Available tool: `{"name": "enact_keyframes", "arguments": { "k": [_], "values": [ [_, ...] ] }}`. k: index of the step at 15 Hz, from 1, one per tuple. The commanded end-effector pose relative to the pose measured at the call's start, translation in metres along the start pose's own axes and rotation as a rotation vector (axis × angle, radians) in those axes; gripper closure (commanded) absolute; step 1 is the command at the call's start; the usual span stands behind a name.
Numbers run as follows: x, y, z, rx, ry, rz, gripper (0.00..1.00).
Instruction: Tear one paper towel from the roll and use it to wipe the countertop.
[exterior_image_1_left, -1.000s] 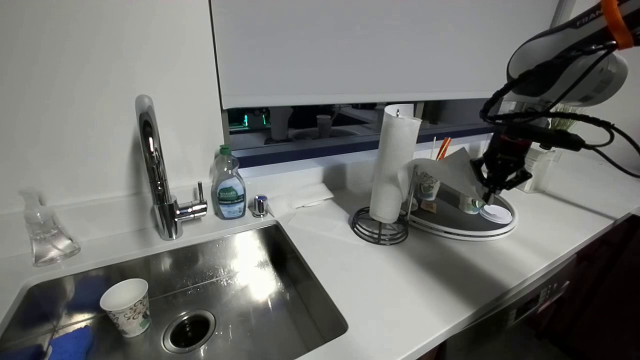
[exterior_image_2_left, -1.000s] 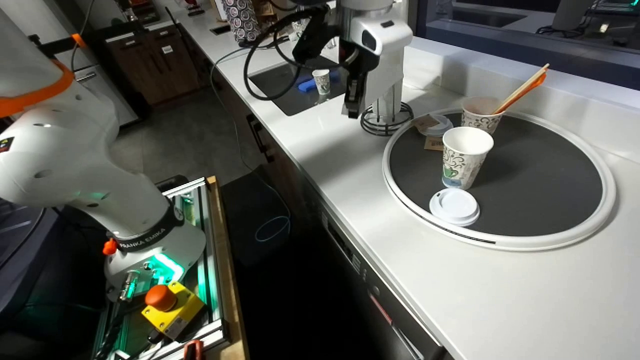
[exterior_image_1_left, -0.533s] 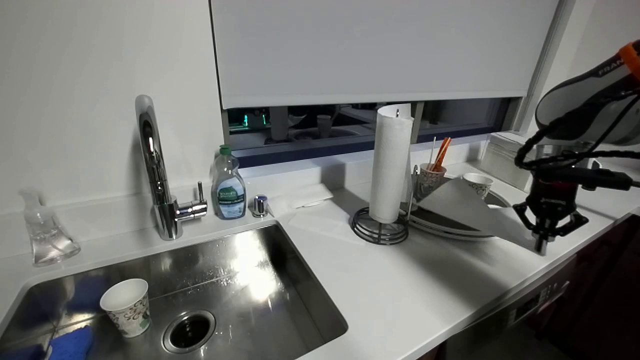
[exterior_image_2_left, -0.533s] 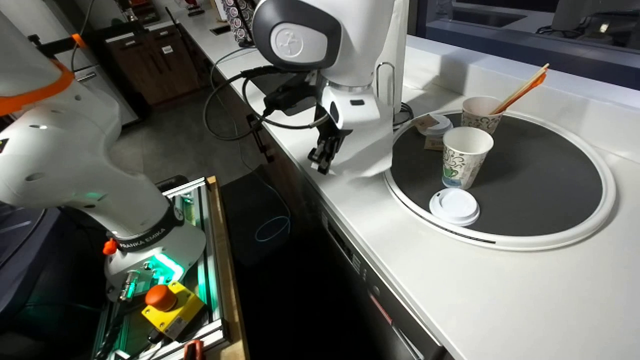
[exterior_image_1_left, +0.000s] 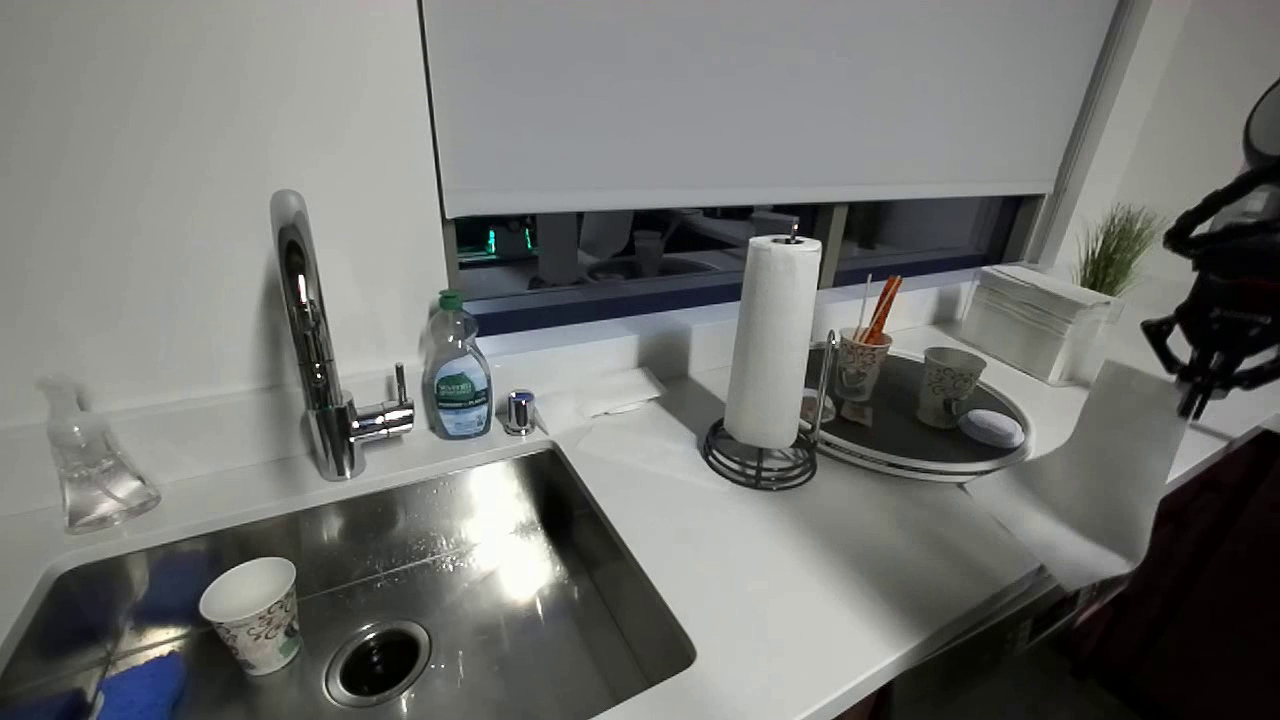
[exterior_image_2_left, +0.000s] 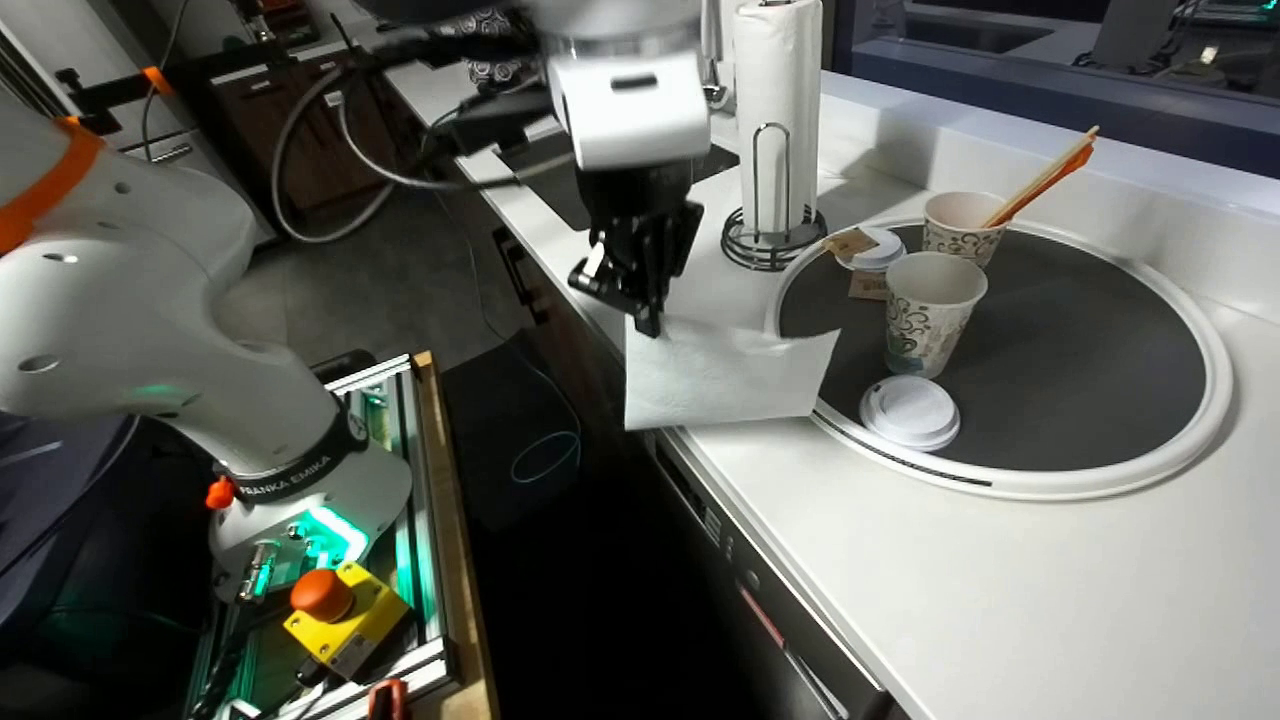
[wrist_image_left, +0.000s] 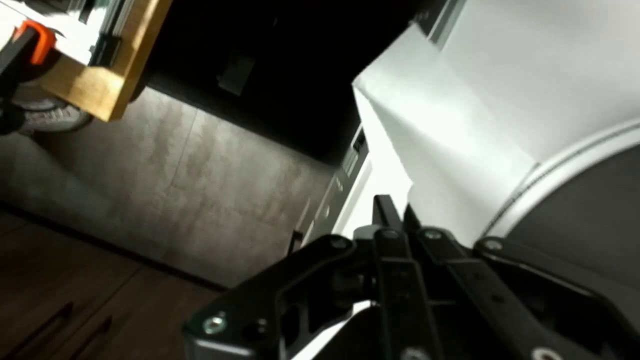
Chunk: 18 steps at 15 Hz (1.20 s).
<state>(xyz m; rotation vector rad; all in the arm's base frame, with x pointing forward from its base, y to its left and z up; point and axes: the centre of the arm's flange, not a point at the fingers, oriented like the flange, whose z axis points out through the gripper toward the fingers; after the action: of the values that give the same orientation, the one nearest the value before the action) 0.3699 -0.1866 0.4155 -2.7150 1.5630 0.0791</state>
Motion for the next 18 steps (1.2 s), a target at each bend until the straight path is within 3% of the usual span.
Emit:
{"name": "enact_keyframes", "arguments": {
  "k": [1, 5, 9, 12, 15, 18],
  "values": [
    [-0.009, 0.017, -0.1, 0.083, 0.197, 0.006, 1.0],
    [0.018, 0.029, -0.186, 0.271, 0.388, 0.092, 1.0],
    [0.02, -0.005, -0.19, 0.508, 0.507, 0.121, 1.0],
    [-0.001, -0.062, -0.158, 0.662, 0.424, 0.067, 1.0],
    [-0.056, -0.107, -0.125, 0.694, 0.268, -0.03, 1.0],
    [-0.101, -0.127, -0.105, 0.731, 0.11, -0.114, 1.0]
  ]
}}
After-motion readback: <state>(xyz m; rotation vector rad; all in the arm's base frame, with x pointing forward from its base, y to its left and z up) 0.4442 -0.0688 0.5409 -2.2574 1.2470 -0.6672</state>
